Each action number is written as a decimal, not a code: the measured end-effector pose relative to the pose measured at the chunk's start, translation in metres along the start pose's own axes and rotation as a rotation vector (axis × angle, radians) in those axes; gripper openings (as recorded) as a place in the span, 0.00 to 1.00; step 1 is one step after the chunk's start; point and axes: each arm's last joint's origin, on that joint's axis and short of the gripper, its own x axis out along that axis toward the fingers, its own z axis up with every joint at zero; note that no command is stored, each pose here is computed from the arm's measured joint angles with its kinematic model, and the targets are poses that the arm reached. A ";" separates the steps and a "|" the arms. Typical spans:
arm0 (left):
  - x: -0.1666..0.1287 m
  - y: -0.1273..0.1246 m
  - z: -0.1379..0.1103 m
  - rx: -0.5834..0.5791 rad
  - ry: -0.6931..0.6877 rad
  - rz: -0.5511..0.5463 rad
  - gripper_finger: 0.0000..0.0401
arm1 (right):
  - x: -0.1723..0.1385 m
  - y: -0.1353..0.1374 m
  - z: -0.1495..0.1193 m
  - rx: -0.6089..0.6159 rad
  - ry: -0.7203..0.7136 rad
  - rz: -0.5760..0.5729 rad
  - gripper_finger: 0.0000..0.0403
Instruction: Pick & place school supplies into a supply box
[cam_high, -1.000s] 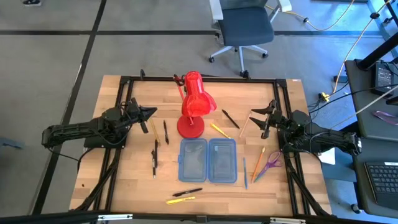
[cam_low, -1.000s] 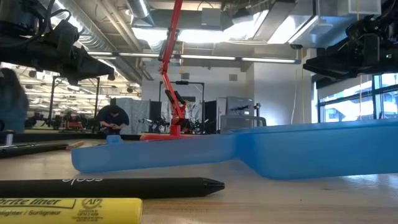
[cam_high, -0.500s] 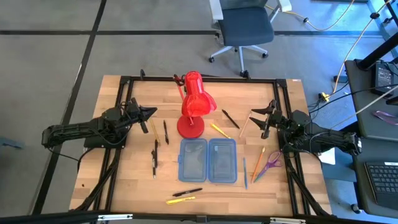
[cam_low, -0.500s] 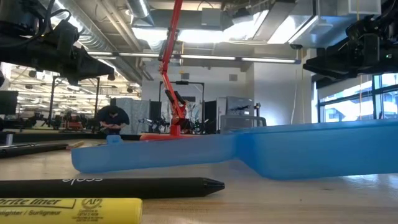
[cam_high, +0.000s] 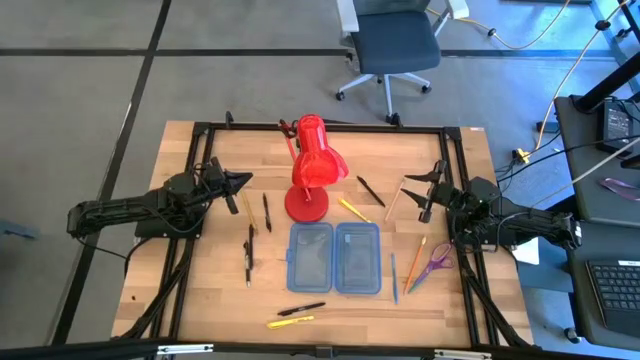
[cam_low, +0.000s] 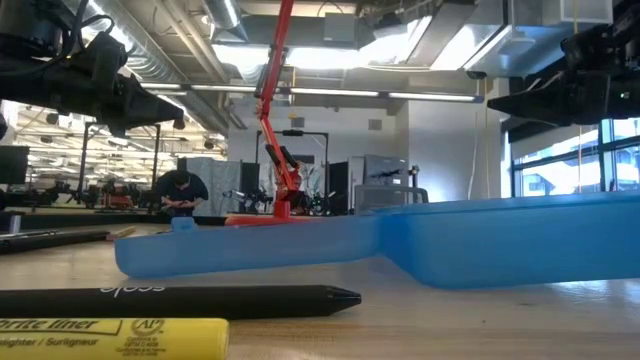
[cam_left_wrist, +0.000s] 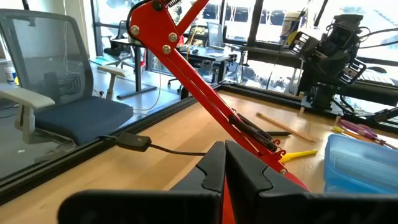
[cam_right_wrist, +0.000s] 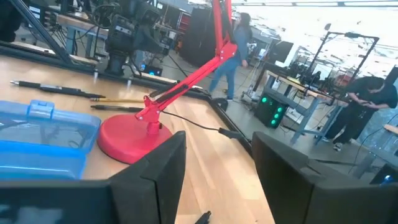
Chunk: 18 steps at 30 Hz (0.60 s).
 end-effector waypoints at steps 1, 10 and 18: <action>0.000 0.000 0.000 0.000 0.000 0.000 0.02 | 0.000 0.000 0.000 0.004 0.000 0.000 0.47; 0.000 0.000 0.000 0.000 0.000 0.000 0.03 | 0.000 0.000 0.000 0.151 -0.004 0.016 0.47; 0.000 0.000 0.000 -0.048 0.000 0.000 0.02 | 0.000 0.001 0.000 0.413 -0.001 0.021 0.47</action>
